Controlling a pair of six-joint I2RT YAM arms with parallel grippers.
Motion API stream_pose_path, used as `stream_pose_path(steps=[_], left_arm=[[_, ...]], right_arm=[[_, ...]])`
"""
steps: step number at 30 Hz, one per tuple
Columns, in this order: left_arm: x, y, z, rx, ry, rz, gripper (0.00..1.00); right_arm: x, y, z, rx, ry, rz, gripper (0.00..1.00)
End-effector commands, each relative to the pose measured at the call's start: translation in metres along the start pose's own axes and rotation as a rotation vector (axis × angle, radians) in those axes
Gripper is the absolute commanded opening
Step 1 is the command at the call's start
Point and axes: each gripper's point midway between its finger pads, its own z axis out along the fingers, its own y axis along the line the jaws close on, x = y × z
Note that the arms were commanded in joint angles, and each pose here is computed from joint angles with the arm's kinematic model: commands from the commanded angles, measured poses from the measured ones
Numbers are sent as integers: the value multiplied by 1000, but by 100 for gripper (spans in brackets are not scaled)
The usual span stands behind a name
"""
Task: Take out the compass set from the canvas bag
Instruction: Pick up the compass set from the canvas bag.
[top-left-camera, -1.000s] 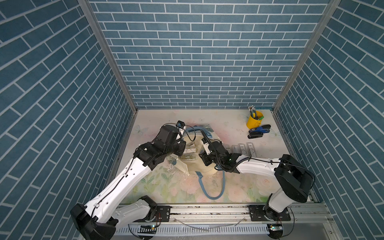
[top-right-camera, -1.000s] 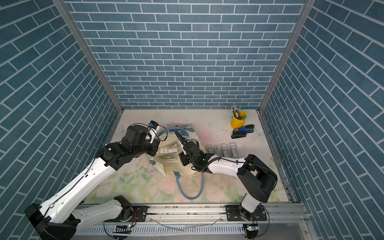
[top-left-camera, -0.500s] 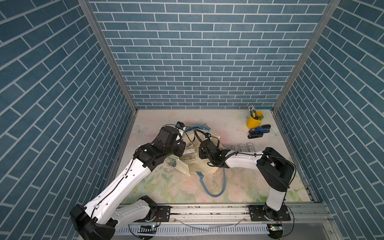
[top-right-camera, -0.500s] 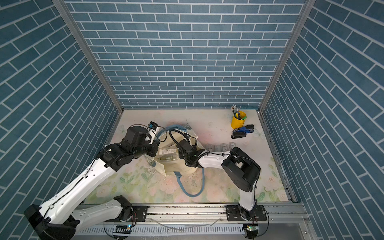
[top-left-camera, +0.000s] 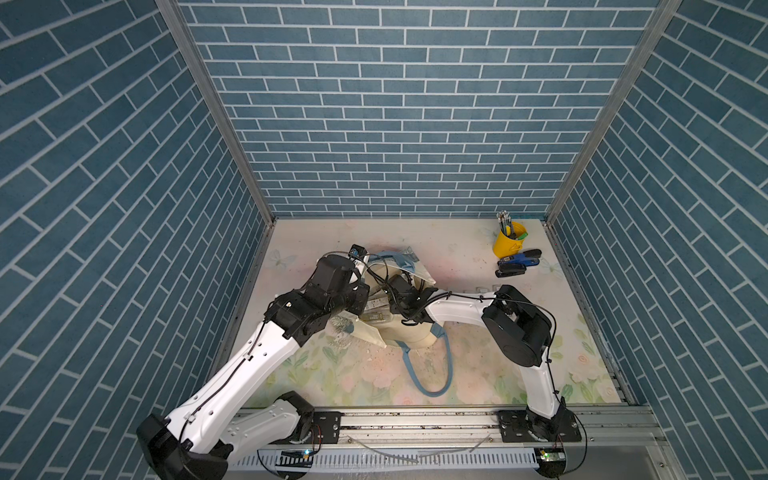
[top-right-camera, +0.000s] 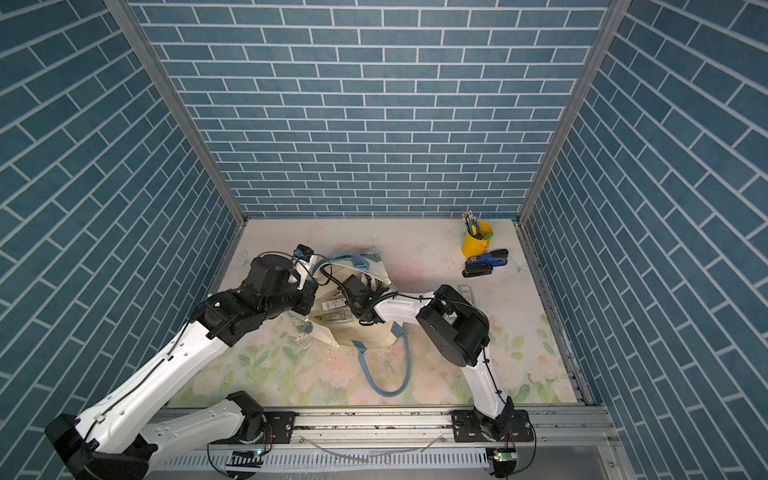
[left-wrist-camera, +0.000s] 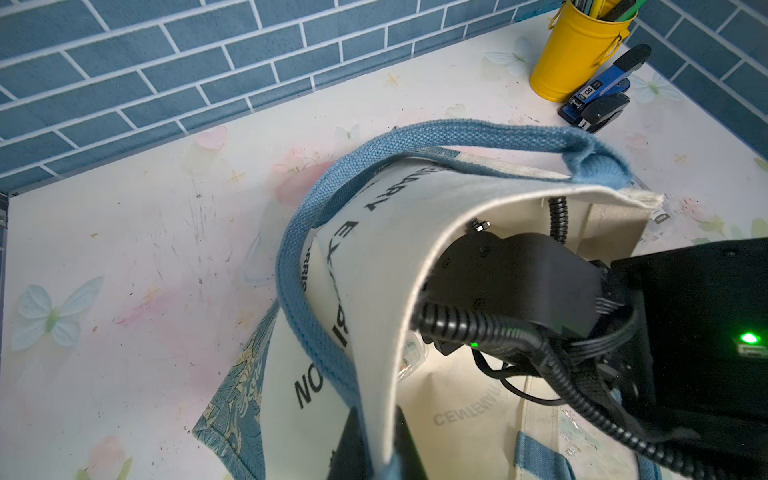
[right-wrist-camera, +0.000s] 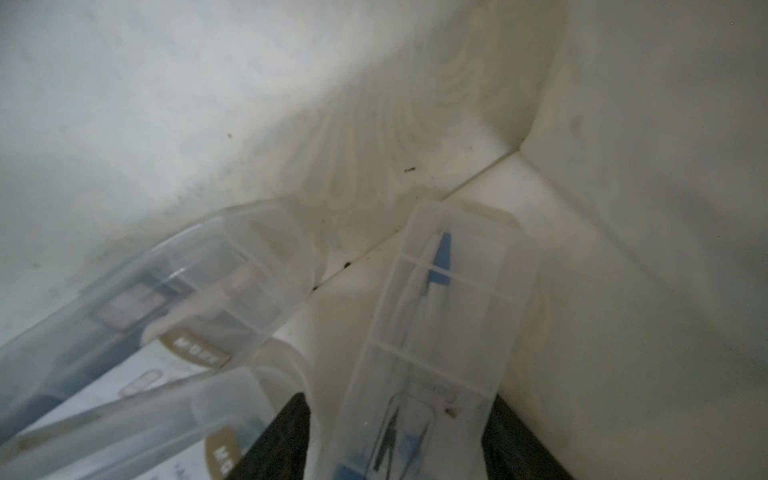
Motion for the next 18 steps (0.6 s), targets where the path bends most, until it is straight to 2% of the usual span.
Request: stream_pose_path(steps=[1,12,18], left_arm=[[-10,-11,-9,61,-54,5,0],[-12,-9,-9,44,-57,7,0],[-11,-7,-9,35,-48,8,0]], right_arm=[[9,-15,3,81,44,-1,60],[7,-17,-7,70,45,9,47],[0,-12,-16,40,37,-20,36]])
